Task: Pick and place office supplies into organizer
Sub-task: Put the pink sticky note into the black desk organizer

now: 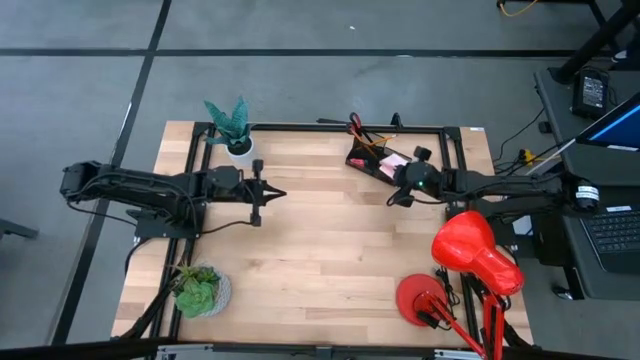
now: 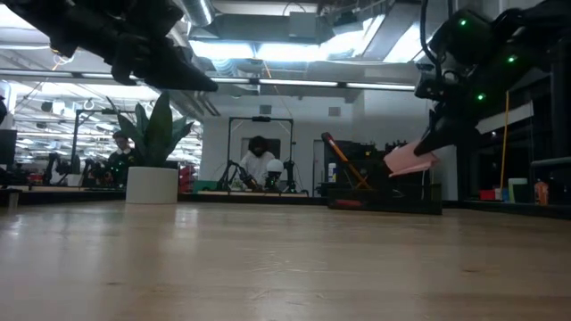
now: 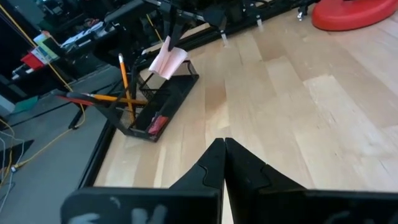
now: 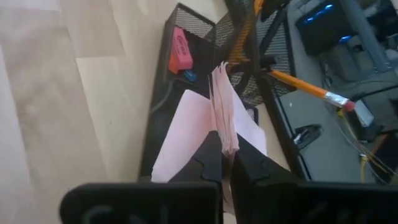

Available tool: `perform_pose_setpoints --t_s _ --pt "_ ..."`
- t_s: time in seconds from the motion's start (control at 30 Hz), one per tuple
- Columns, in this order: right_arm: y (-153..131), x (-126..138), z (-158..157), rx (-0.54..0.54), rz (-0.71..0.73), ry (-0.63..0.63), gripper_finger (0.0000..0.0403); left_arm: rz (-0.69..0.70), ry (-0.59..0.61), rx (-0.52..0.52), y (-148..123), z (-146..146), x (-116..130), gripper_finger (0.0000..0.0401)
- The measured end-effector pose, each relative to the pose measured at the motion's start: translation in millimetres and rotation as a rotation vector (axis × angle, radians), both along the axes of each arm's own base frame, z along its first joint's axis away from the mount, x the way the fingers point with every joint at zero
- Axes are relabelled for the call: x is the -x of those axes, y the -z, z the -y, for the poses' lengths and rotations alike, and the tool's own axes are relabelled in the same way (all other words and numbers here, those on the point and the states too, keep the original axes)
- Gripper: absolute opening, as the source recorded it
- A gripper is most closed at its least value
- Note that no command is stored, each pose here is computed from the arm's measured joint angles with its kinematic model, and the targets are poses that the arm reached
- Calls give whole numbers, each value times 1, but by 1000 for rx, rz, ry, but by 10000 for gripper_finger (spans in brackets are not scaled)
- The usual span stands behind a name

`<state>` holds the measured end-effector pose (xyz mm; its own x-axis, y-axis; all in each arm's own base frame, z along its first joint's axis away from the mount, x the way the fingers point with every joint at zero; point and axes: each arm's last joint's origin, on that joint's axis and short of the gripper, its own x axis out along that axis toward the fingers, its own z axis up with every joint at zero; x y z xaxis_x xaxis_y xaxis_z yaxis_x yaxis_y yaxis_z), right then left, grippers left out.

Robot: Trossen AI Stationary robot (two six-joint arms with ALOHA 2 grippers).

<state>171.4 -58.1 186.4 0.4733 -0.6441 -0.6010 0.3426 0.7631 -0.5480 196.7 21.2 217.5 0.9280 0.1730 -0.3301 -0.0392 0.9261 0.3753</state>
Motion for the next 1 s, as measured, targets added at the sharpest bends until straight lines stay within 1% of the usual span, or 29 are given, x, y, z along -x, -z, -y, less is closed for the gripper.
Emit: perform_pose_setpoints --t_s 0.2,0.37,0.53,0.73,0.8,1.0 --pt "6 -2 7 -13 -45 -18 7 8 2 -9 0 0 -1 3" --pt "14 -9 12 -9 -96 -45 7 8 2 -9 0 0 -1 1" --pt "24 -12 17 -10 -153 -44 7 8 2 -9 0 0 -1 2" --pt "30 -15 18 -65 -158 -82 7 7 3 -9 0 0 -1 3" --pt "30 -15 19 -75 -143 -62 18 7 3 -9 0 0 -1 2" --pt "29 -16 20 -69 -127 -61 81 8 3 -9 0 0 -1 3"
